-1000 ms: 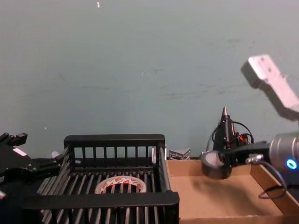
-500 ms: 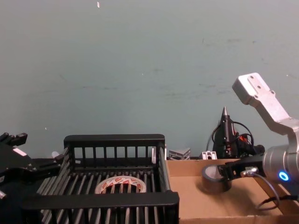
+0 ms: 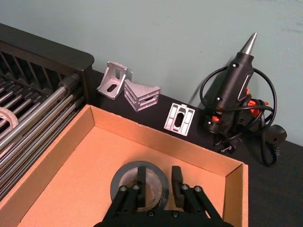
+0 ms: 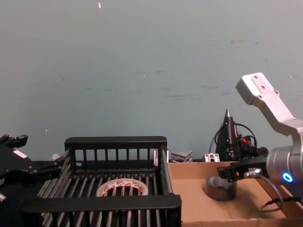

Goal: Pick up the white tape and place it into the black box , Pick up the silver tape and place it into the brown box.

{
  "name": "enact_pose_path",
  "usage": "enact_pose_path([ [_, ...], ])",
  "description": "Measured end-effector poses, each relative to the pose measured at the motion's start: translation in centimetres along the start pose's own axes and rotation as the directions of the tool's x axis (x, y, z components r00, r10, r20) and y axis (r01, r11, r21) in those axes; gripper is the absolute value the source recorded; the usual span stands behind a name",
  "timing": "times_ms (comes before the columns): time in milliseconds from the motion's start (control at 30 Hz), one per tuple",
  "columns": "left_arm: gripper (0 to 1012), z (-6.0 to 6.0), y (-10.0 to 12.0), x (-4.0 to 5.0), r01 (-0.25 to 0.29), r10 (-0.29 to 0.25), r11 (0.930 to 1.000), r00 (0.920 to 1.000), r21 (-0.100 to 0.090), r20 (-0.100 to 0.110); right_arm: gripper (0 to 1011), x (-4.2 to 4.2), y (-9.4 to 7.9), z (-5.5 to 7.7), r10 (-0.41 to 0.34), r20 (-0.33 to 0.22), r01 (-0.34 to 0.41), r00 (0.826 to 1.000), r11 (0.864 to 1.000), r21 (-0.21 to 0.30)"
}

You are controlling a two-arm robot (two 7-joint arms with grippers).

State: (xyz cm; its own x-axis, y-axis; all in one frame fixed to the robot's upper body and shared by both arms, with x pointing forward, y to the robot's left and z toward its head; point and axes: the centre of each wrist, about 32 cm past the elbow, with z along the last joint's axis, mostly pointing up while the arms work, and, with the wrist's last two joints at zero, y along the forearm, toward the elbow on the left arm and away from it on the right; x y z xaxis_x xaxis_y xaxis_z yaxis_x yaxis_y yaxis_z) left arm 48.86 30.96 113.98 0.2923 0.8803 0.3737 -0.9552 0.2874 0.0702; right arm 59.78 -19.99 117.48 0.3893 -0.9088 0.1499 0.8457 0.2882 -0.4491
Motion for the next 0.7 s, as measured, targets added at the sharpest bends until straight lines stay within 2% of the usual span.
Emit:
enact_pose_path([
  [200, 1001, 0.0, 0.0, 0.0, 0.0, 0.0, 1.0, 1.0, 0.0, 0.0, 462, 0.02, -0.01, 0.02, 0.0, -0.001, 0.0, 1.0, 1.0, 0.001],
  [233, 1001, 0.0, 0.0, 0.0, 0.0, 0.0, 1.0, 1.0, 0.0, 0.0, 530, 0.03, -0.02, 0.02, 0.001, -0.001, -0.001, 1.0, 1.0, 0.001],
  [400, 1001, 0.0, 0.0, 0.0, 0.0, 0.0, 1.0, 1.0, 0.0, 0.0, 664, 0.03, -0.03, 0.03, 0.001, -0.002, -0.001, 1.0, 1.0, 0.001],
  [433, 1001, 0.0, 0.0, 0.0, 0.0, 0.0, 1.0, 1.0, 0.0, 0.0, 731, 0.04, -0.03, 0.04, 0.001, -0.002, -0.001, 1.0, 1.0, 0.001],
  [500, 1001, 0.0, 0.0, 0.0, 0.0, 0.0, 1.0, 1.0, 0.0, 0.0, 767, 0.03, -0.03, 0.04, 0.001, -0.002, -0.001, 1.0, 1.0, 0.001],
  [533, 1001, 0.0, 0.0, 0.0, 0.0, 0.0, 1.0, 1.0, 0.0, 0.0, 825, 0.03, -0.03, 0.05, 0.001, -0.002, -0.001, 1.0, 1.0, 0.002],
  [667, 1001, 0.0, 0.0, 0.0, 0.0, 0.0, 1.0, 1.0, 0.0, 0.0, 893, 0.03, -0.03, 0.05, 0.001, -0.002, -0.001, 1.0, 1.0, 0.002],
  [700, 1001, 0.0, 0.0, 0.01, 0.0, 0.0, 1.0, 1.0, 0.0, 0.0, 941, 0.03, -0.04, 0.06, 0.001, -0.002, -0.001, 1.0, 1.0, 0.002],
])
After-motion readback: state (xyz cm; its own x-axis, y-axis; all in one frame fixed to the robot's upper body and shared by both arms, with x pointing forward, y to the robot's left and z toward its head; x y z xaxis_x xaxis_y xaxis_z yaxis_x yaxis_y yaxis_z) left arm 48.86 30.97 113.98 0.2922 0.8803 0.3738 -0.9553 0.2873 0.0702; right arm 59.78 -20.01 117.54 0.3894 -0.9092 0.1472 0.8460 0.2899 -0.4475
